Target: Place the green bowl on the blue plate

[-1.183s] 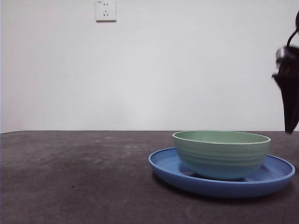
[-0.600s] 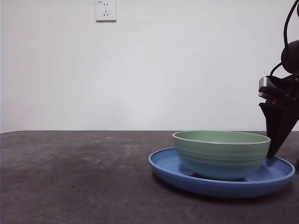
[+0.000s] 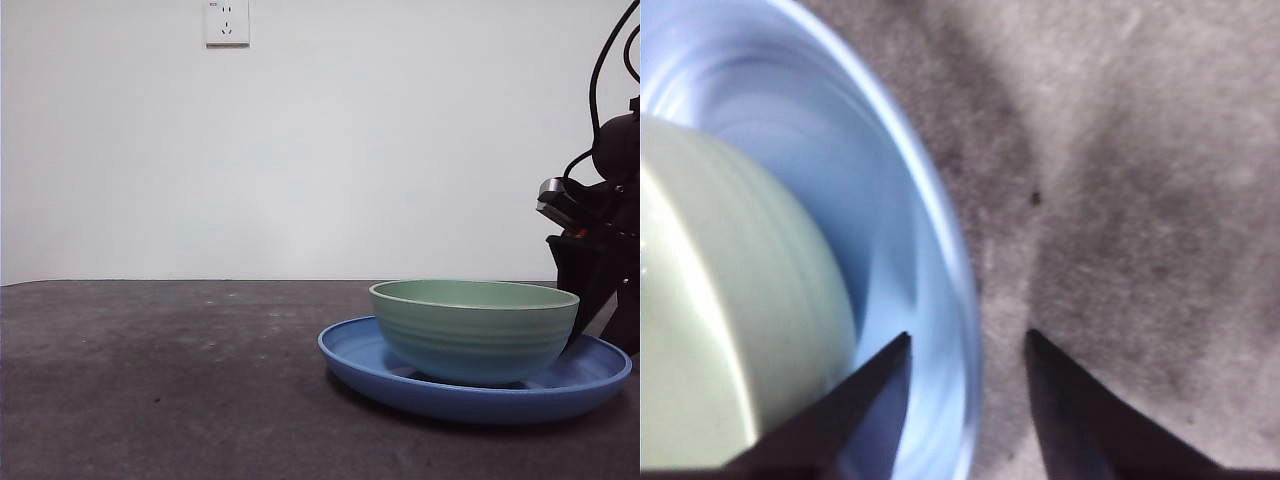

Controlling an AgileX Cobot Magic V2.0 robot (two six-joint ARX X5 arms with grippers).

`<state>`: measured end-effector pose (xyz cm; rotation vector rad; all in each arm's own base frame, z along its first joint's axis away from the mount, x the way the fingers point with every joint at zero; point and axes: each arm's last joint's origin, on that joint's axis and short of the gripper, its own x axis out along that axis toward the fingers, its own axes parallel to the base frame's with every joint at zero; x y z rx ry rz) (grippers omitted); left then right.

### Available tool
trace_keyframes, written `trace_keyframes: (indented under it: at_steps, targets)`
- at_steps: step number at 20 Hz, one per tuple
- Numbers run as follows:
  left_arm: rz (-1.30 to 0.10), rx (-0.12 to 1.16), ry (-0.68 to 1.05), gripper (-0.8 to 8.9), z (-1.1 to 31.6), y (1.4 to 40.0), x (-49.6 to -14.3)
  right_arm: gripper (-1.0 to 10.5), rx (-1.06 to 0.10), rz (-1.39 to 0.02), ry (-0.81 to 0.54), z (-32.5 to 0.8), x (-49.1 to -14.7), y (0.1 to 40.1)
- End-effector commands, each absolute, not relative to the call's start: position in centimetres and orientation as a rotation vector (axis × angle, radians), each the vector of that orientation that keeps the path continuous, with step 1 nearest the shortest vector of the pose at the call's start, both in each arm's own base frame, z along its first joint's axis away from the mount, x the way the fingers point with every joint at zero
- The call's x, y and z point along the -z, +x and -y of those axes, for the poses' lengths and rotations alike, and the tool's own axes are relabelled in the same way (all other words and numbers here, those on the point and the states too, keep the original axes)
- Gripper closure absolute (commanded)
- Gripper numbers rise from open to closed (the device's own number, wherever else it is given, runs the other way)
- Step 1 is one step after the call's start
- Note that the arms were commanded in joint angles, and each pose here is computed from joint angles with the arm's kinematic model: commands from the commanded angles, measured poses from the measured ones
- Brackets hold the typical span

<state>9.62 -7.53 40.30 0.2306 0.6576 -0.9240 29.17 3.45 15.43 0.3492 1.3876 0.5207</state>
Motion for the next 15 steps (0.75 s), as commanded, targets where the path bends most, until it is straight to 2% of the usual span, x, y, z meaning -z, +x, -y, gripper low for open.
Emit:
trace_keyframes:
  at_steps: [1, 5, 8, 15]
  targets:
    - [-0.635, 0.943, 0.243, 2.51, 7.7, 9.7, -40.6, 8.3, -0.535, -1.396, 0.336, -3.6, -14.9, 29.6]
    - [-0.635, 0.943, 0.243, 2.51, 7.7, 9.7, -40.6, 9.4, -0.549, -1.397, 0.314, -4.1, -14.9, 29.5]
    - [-0.635, 0.943, 0.243, 2.51, 7.7, 9.7, -40.6, 9.4, -0.555, -1.397, 0.3, -4.6, -14.9, 29.5]
    - [-0.635, 0.943, 0.243, 2.51, 7.7, 9.7, -40.6, 9.4, -0.567, -1.392, 0.371, -5.2, -16.2, 30.3]
